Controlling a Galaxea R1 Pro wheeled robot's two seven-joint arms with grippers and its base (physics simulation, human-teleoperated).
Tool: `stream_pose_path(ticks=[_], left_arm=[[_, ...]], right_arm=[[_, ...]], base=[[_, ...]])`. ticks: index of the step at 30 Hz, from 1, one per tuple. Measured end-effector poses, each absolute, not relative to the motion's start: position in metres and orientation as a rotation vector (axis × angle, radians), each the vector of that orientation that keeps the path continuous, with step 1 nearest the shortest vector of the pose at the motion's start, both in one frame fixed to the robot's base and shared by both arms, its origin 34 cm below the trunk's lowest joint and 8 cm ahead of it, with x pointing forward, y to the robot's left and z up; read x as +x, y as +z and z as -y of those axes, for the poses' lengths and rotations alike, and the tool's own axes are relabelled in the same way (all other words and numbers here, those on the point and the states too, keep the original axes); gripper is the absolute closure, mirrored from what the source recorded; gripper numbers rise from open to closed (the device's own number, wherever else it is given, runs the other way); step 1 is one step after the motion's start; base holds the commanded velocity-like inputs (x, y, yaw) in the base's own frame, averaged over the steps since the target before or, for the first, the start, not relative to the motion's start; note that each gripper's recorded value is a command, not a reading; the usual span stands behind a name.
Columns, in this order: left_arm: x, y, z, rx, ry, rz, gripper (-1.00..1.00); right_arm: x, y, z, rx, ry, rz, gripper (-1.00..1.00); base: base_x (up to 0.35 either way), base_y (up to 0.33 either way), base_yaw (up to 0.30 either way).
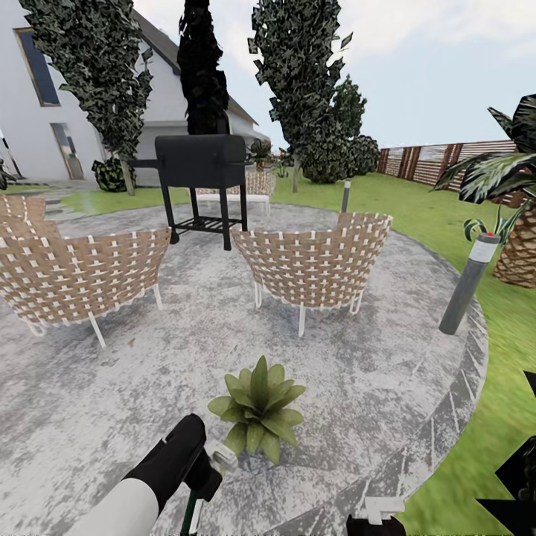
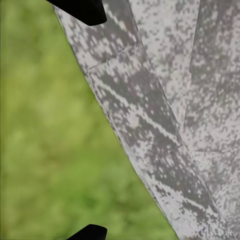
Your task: Pick up the pesticide atomizer in the garden and spray insectifuge to fully cover both potted plants in the garden.
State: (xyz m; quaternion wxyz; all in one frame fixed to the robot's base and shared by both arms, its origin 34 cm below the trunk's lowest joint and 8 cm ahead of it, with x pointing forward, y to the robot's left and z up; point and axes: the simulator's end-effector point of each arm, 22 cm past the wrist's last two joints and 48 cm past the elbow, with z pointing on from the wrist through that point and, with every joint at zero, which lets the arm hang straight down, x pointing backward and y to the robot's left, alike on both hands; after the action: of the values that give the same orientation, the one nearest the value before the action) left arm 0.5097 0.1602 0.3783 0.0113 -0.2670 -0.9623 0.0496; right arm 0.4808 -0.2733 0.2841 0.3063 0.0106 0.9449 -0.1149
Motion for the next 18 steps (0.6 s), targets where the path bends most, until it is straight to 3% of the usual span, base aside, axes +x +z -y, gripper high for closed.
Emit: stream_pose_path(ticks=[4, 14, 18], left_arm=[[0.516, 0.375, -0.174, -0.822, 0.056, 3.025, 1.00], [0.524, 0.377, -0.167, -0.774, 0.106, 3.059, 1.00], [0.531, 0.388, -0.136, -0.801, 0.162, 3.067, 1.00]], right_arm=[[0.480, 0.284, 0.273, 0.028, -0.304, -2.501, -1.00], [0.478, 0.281, 0.273, 0.027, -0.305, -2.508, -1.00], [0.478, 0.281, 0.273, 0.027, -0.305, -2.508, -1.00]], base=[[0.000, 0.000, -0.001], [0.000, 0.000, -0.090], [0.000, 0.000, -0.002]])
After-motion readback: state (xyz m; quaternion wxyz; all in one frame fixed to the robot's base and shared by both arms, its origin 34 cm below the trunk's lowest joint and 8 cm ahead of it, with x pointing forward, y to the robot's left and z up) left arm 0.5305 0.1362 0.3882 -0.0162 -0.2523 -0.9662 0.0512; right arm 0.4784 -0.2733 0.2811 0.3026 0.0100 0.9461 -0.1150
